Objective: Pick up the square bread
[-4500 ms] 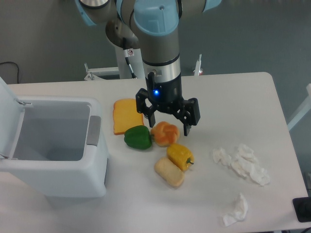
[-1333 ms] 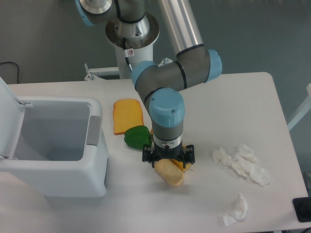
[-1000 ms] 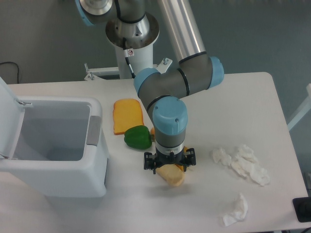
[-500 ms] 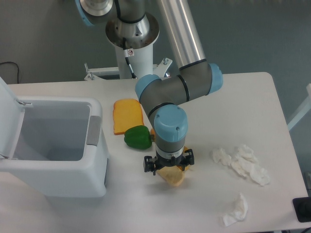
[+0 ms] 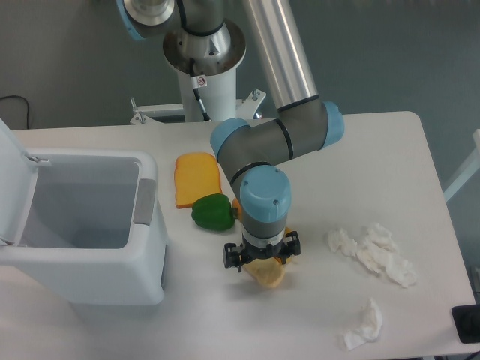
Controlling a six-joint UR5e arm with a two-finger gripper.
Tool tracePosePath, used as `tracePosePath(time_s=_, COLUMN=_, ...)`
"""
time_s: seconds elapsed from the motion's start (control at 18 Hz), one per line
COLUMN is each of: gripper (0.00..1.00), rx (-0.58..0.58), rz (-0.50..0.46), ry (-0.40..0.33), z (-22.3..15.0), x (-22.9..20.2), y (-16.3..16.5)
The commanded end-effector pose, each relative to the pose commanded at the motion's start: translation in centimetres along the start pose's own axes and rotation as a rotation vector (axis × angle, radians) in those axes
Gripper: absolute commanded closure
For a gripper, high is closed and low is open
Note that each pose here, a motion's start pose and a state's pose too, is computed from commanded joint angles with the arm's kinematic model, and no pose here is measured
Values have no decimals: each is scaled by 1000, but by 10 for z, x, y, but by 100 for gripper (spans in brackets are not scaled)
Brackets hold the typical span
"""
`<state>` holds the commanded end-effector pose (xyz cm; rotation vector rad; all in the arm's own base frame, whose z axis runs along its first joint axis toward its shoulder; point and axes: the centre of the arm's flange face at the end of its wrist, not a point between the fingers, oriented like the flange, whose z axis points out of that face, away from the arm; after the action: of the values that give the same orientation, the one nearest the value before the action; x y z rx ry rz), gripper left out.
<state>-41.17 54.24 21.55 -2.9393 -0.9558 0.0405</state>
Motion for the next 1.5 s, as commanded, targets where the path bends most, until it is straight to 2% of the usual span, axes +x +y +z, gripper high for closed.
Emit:
tracePosePath(time_s=0.56, gripper=0, rx=-5, rz=-9, ry=-1, z=9, x=-7, y=-1)
tracePosePath(time_s=1.5, gripper=0, rx=1, rz=-98, ry=-5, z=13, x=-7, y=-9)
